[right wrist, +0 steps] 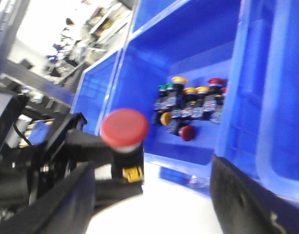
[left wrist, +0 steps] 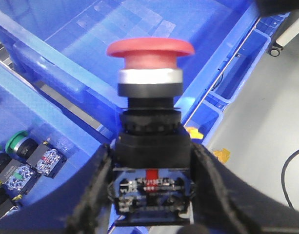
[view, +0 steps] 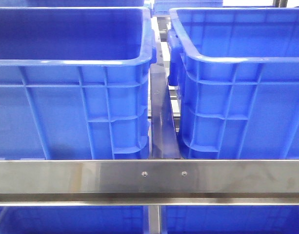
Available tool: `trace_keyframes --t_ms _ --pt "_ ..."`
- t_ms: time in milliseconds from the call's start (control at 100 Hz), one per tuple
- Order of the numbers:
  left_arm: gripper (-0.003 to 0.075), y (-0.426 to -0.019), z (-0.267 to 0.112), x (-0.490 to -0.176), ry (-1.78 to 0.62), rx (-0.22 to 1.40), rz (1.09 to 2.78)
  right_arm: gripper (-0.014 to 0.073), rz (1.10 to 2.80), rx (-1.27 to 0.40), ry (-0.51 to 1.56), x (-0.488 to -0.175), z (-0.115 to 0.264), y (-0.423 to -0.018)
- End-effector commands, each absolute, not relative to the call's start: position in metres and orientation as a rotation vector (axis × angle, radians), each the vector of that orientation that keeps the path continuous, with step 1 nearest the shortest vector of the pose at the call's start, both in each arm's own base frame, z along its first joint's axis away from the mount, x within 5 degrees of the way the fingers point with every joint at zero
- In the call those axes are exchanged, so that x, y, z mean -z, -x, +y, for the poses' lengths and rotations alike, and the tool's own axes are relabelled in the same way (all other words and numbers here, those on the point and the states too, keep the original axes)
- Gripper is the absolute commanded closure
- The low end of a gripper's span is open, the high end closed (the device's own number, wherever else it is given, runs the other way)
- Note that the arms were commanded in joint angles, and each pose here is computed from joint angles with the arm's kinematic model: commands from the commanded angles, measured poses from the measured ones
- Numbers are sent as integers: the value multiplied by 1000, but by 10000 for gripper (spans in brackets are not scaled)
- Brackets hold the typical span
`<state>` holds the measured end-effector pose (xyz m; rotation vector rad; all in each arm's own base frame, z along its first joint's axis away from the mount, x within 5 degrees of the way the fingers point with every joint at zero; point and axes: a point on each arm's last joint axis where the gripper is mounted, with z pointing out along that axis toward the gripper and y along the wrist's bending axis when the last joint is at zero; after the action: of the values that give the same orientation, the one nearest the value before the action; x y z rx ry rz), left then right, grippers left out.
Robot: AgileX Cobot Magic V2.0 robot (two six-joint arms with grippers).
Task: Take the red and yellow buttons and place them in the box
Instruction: 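Bring the red button to the right gripper and grasp it there, then carry the red button with the right gripper over the empty bin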
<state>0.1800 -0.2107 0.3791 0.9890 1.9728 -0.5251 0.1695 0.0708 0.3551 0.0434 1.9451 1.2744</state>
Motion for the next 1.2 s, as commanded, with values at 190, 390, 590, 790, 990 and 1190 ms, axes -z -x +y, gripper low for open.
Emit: trace_keyframes --t_ms 190,390,590,790,990,1190 --pt "739 -175 -210 -401 -928 585 1864 75 1881 -1418 40 -371 84 -197" --pt "739 -175 -210 -401 -926 588 1865 75 1880 -1439 133 -381 104 -208" --pt "739 -175 -210 -401 -926 590 1866 75 1912 -1463 189 -381 124 -220" --pt "739 -175 -210 -401 -926 590 1866 78 1942 -1482 222 -375 136 -229" --pt "739 -175 -210 -401 -929 589 1871 282 1946 -1480 232 -373 137 -230" --pt "731 -175 -210 -401 -929 589 1871 444 1945 -1480 238 -373 137 -230"
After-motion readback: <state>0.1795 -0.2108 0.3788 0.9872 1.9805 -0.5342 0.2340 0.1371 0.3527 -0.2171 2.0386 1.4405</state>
